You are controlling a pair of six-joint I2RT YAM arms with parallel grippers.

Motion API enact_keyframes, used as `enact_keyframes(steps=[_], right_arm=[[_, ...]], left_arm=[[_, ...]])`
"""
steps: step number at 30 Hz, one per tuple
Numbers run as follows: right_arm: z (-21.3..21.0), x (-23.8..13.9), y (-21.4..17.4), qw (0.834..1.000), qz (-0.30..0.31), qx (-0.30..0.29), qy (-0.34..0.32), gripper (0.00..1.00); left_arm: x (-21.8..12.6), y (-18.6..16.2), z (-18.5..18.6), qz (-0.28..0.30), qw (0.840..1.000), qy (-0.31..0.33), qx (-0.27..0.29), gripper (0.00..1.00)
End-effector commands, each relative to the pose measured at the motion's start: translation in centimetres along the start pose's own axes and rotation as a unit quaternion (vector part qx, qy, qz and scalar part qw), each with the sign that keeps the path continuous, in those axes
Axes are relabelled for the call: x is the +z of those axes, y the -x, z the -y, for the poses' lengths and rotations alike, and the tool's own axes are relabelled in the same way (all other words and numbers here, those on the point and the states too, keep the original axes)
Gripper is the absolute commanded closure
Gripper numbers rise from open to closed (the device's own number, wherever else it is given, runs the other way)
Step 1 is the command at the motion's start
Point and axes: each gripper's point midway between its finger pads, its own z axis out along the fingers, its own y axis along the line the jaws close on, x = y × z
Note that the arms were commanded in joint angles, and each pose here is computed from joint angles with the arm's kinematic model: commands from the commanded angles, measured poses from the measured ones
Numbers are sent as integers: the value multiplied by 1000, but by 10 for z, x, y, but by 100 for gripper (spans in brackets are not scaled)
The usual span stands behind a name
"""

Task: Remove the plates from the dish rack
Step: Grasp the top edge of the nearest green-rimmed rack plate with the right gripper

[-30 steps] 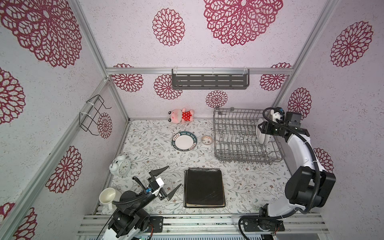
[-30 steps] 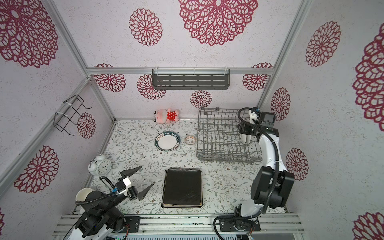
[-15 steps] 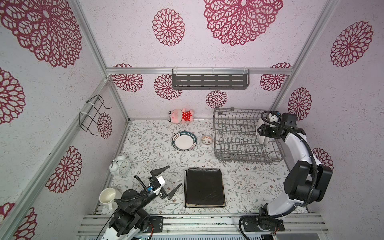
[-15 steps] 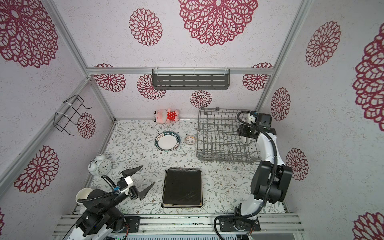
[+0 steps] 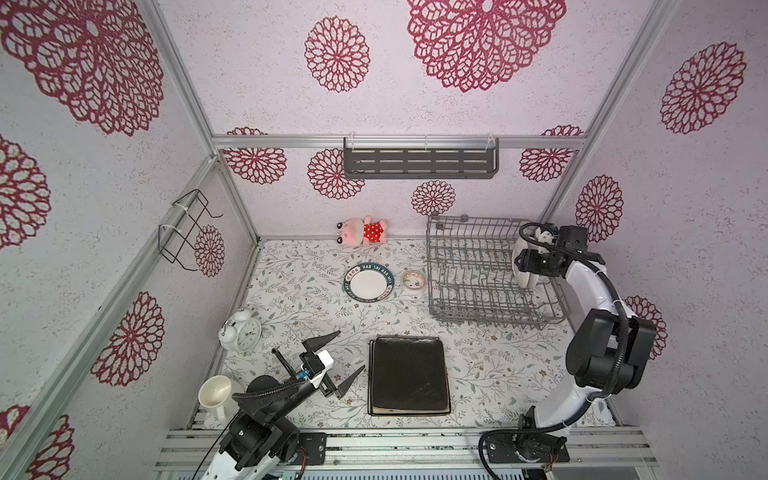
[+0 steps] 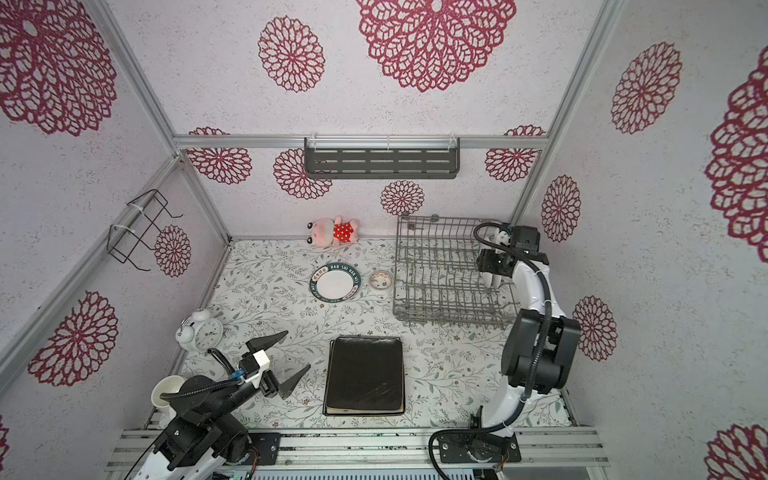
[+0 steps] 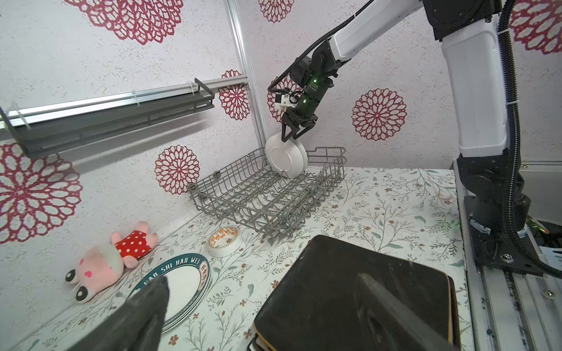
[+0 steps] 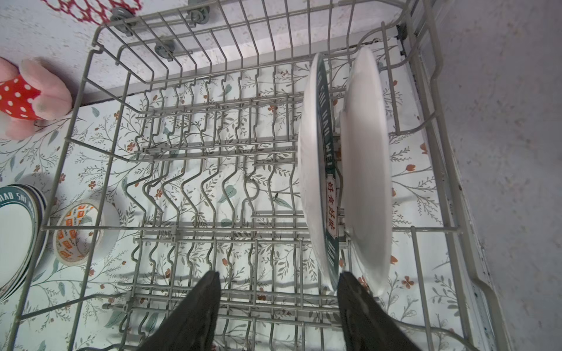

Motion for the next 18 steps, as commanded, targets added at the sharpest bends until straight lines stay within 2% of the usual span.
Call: enact_keyframes(steps=[1, 18], right_arm=[[4, -4, 20, 999, 27, -17, -10, 37], [15, 22, 16, 998, 18, -53, -22, 48]], left_arm=[[2, -6, -3, -8, 1000, 8, 4, 3], [5, -12, -4, -20, 1000, 8, 0, 3]])
